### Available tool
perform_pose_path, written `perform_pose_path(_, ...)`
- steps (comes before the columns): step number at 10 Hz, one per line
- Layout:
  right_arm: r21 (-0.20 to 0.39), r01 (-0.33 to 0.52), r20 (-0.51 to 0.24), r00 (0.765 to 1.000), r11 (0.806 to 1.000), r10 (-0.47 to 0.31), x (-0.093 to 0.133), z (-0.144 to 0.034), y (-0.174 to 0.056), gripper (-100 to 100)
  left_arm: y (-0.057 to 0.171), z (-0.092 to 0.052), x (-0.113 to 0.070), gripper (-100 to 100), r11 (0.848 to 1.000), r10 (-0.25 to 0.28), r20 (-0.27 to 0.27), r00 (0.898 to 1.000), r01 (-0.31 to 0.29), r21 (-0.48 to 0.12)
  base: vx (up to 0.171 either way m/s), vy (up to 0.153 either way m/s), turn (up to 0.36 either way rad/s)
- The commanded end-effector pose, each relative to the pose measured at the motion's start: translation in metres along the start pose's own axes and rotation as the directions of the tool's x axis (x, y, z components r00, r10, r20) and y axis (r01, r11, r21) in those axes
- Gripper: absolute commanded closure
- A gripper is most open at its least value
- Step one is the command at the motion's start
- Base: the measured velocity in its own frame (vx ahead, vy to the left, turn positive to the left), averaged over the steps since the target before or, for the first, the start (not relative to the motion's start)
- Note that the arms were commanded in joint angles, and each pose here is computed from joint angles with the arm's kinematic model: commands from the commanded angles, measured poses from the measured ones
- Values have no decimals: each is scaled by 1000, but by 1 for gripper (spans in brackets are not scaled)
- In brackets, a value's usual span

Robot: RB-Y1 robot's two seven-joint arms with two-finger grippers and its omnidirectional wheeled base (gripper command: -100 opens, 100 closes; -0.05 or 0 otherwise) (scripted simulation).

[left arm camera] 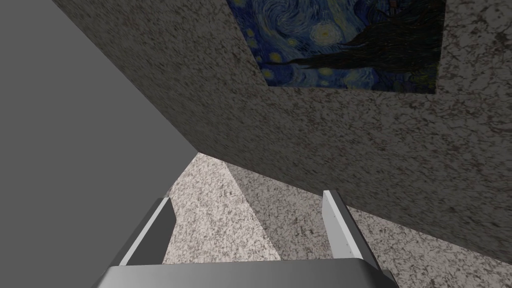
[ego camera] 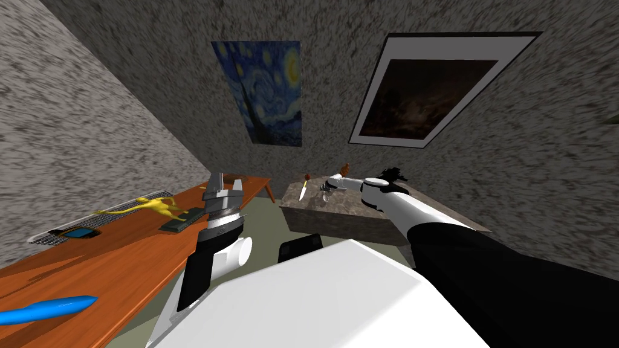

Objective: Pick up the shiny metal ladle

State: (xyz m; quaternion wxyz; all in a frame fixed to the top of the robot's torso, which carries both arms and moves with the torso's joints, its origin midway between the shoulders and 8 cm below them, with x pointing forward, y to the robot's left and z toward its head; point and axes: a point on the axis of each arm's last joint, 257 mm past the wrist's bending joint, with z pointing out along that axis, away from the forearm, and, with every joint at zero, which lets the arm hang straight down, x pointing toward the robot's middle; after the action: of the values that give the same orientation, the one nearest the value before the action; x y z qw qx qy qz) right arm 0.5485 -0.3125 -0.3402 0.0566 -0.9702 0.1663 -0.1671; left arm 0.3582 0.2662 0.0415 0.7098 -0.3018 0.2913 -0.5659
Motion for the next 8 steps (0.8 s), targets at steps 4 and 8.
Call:
perform_pose_path(4, 0, 0, 0, 1000, 1000, 0, 0, 0, 0, 100, 0, 0, 0, 0, 1000, 0, 0, 1000, 0, 0, 0, 0, 0)
perform_pose_path(8, 1, 2, -1, 1000, 1000, -2, 6, -9, -3, 0, 0, 0, 0, 0, 1000, 0, 0, 1000, 0, 0, -14, 0, -8)
